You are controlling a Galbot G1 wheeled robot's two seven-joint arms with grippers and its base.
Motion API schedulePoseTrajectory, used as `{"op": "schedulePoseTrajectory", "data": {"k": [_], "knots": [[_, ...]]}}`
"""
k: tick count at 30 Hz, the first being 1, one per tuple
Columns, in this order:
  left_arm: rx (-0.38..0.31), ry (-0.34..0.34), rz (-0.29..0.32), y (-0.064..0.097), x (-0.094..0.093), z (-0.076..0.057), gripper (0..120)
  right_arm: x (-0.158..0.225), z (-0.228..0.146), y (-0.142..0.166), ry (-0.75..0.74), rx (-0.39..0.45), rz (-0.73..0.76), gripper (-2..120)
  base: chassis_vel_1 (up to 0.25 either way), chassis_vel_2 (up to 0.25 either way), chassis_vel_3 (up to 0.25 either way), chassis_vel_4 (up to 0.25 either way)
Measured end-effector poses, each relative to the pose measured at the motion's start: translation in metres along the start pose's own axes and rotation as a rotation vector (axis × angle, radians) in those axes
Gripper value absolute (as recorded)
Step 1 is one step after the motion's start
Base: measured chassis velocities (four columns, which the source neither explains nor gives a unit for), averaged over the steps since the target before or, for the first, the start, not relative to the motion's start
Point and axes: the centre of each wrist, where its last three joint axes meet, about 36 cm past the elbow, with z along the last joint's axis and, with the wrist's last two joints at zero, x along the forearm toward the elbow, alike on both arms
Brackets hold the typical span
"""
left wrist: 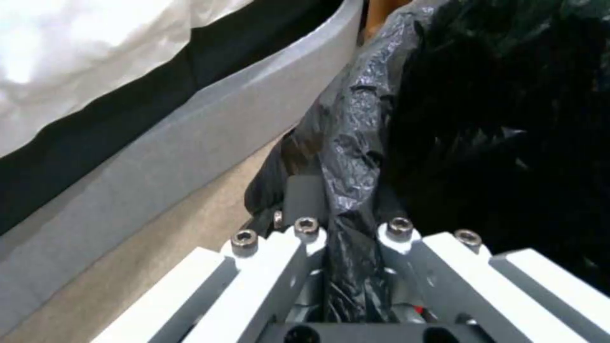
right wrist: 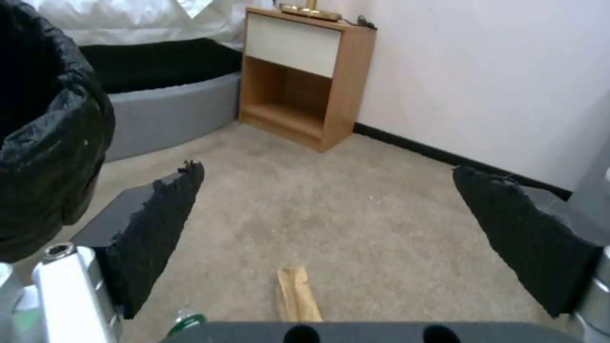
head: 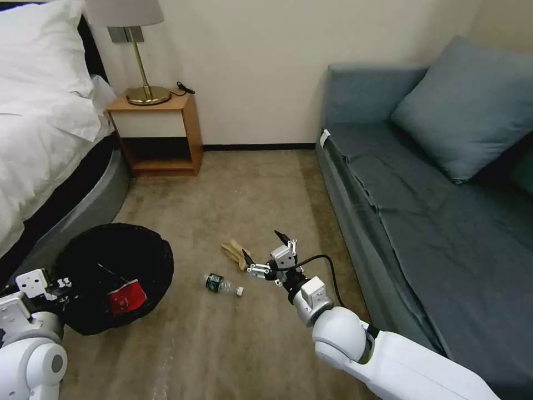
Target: Pick up the trash bin, then pick up the garbage on the floor and place it into the trash bin.
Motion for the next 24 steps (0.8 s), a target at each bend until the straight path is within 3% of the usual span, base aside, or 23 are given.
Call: {"op": "schedulePoseTrajectory", "data": {"k": [17,24], "knots": [[0.007,0.0,-0.018,0.009,-0.005,-0.002,4,-0.023,0.004,0.007,-0.012,0.029,-0.032,100,-0.121,0.123,0.119,-0.122],[0.002,0.002,-0.026,0.013,-0.01,-0.003,4,-0.039,0.022,-0.006,-0.028,0.055,-0.193,100,0.0,0.0,0.0,0.0]]}}
